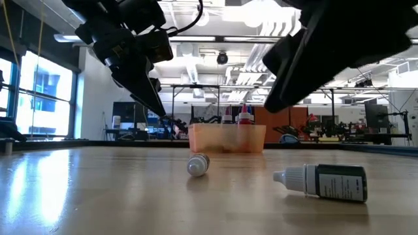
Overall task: Pick & Place food coloring
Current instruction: Put the small green food coloring bottle into the orange bin
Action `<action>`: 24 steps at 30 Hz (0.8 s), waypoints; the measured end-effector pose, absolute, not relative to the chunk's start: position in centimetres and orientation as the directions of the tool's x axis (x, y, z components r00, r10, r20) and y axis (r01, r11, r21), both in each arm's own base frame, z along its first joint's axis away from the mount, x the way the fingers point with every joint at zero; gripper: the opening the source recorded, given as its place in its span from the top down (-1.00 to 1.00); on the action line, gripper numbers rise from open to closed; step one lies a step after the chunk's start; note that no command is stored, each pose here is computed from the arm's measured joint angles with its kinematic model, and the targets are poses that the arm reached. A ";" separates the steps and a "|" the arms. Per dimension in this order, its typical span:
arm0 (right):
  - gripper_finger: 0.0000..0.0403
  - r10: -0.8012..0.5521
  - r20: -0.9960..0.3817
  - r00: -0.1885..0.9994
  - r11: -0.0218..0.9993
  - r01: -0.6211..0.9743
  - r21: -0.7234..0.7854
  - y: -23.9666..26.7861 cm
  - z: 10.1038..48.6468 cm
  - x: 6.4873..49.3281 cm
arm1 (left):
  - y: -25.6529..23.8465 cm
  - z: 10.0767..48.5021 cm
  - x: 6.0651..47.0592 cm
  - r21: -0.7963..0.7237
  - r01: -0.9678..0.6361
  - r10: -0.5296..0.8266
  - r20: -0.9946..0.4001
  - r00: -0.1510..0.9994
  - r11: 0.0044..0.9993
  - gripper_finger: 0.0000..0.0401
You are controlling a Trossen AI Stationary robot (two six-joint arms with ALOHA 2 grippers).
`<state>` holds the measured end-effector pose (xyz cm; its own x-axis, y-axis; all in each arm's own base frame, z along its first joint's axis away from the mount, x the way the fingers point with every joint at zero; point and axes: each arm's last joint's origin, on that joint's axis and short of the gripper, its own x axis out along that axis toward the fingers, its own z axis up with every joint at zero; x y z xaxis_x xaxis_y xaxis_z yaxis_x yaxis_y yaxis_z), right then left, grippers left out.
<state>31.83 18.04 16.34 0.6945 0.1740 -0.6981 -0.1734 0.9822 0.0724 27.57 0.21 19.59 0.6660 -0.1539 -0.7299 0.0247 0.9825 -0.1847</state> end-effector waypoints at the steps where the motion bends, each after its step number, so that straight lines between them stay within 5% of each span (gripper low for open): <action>1: 0.40 0.183 -0.695 0.696 0.982 -0.157 0.101 18.4 16.0 31.9 | 0.2 19.6 27.6 -0.186 0.025 -0.155 -0.731 0.665 0.982 0.13; 10: 0.38 0.254 -0.721 0.644 0.965 -0.123 0.231 20.9 12.5 31.5 | 0.2 19.5 27.5 -0.187 0.024 -0.157 -0.738 0.657 0.982 0.13; 24: 0.39 0.082 -0.801 0.592 0.994 -0.103 0.025 20.8 10.4 30.5 | 0.2 19.4 27.4 -0.187 0.024 -0.158 -0.743 0.651 0.982 0.13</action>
<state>30.55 20.81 10.45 0.5925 0.0818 -0.8014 -0.1029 0.9944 0.0254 27.42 0.19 19.45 0.6506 -0.1579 -0.7428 0.0243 0.9820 -0.1875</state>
